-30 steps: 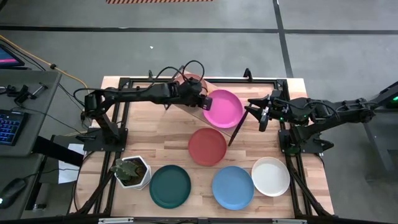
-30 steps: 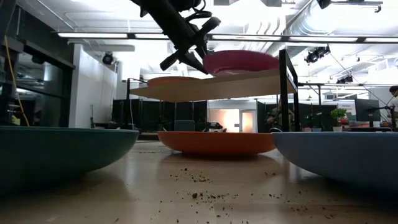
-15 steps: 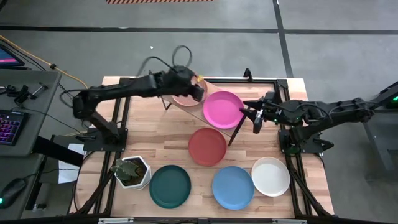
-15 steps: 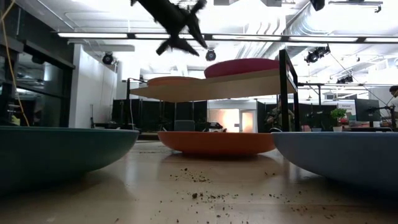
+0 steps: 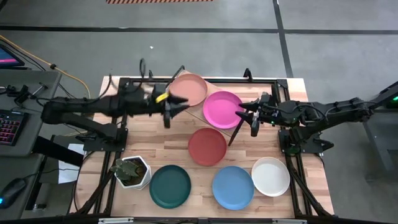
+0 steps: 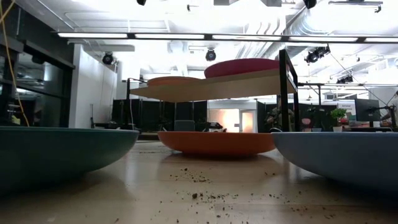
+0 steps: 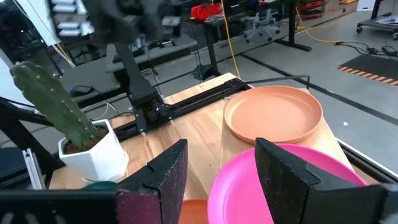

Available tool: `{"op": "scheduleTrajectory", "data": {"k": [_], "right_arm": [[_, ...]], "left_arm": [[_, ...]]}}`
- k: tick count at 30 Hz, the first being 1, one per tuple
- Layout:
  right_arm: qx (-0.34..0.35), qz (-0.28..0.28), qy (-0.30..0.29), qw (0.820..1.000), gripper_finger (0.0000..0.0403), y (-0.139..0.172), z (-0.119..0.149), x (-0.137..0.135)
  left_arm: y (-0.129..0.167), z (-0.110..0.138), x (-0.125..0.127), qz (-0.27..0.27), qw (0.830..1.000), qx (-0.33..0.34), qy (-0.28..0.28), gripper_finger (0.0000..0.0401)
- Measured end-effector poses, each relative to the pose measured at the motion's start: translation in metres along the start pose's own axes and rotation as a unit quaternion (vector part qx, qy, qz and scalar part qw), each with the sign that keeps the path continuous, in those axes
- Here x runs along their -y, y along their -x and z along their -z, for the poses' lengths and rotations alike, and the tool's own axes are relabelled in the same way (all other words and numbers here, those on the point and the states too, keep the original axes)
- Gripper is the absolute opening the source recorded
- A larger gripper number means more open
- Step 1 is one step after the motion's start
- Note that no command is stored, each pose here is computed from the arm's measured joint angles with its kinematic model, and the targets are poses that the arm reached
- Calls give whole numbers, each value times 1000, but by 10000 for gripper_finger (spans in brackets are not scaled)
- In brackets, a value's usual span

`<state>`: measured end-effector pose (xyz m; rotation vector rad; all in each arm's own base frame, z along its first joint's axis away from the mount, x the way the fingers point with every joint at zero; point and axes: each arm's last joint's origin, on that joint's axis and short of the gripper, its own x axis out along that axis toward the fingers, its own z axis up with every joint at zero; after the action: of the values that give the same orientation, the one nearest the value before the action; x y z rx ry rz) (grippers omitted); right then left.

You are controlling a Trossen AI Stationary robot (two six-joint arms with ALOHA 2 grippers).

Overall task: Place and stack plates onto a shelf
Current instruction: Stack the blue plate on top of the pink plate on the shelf

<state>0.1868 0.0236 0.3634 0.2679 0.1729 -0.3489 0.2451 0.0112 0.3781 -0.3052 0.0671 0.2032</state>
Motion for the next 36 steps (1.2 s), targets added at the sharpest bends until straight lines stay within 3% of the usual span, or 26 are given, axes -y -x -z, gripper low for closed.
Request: {"op": "scheduleTrajectory", "data": {"k": [4,8,15,36], "right_arm": [[-2,-7,-10,1000,169,0,0,0],[-2,-7,-13,1000,169,0,0,0],[-3,-7,-13,1000,169,0,0,0],[-16,-30,-28,999,169,0,1,-2]], "left_arm": [[11,23,3,14,998,50,29,131],[19,34,-2,0,998,59,30,131],[20,34,-2,-3,998,64,-1,131],[20,35,-2,-4,998,61,-3,131]]}}
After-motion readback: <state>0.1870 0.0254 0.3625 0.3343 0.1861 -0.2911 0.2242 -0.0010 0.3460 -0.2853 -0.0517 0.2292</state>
